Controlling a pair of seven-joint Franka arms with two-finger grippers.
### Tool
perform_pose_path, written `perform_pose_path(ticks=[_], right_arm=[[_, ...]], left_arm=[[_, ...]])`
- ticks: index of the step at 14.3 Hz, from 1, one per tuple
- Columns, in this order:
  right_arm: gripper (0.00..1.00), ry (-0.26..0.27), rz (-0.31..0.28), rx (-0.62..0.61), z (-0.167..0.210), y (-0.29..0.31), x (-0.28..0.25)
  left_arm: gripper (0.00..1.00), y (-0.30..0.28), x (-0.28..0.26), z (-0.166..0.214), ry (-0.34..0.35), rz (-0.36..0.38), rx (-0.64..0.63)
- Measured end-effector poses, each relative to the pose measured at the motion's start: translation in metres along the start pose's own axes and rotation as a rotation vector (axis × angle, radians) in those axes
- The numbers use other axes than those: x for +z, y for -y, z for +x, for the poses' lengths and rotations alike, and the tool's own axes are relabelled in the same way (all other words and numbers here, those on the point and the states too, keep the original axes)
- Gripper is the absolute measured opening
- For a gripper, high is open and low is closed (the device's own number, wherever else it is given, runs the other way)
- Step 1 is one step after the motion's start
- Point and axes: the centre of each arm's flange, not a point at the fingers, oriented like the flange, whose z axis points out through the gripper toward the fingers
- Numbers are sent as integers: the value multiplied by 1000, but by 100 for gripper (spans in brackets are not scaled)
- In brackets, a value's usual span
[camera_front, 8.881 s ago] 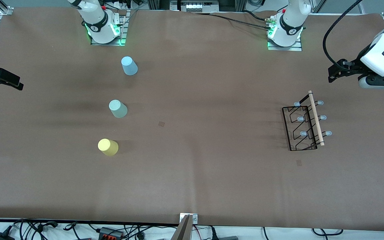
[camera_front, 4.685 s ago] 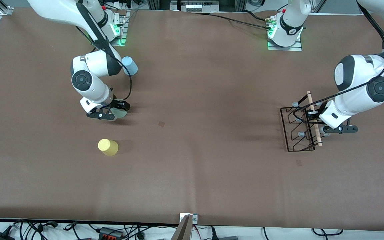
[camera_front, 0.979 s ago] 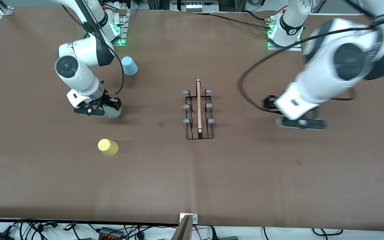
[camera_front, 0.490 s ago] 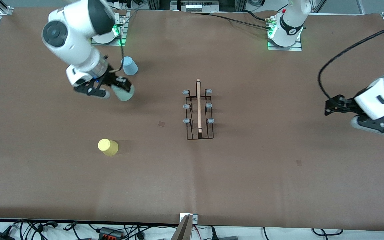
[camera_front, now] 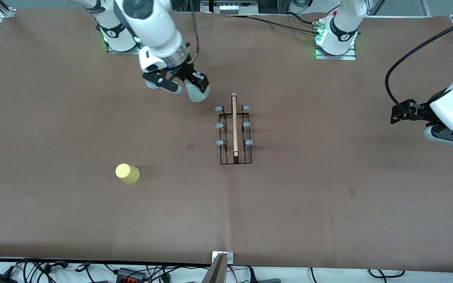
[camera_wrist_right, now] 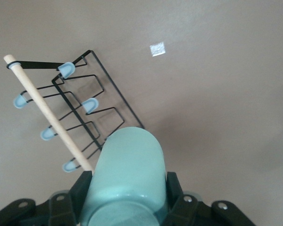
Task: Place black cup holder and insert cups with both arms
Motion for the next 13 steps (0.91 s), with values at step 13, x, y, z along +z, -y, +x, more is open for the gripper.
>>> perform_pose_path(ticks=[13], right_arm=[[68,10,-58,98,-7,12,85]], left_arm=[[100,-6,5,-77,-31,43,-139]])
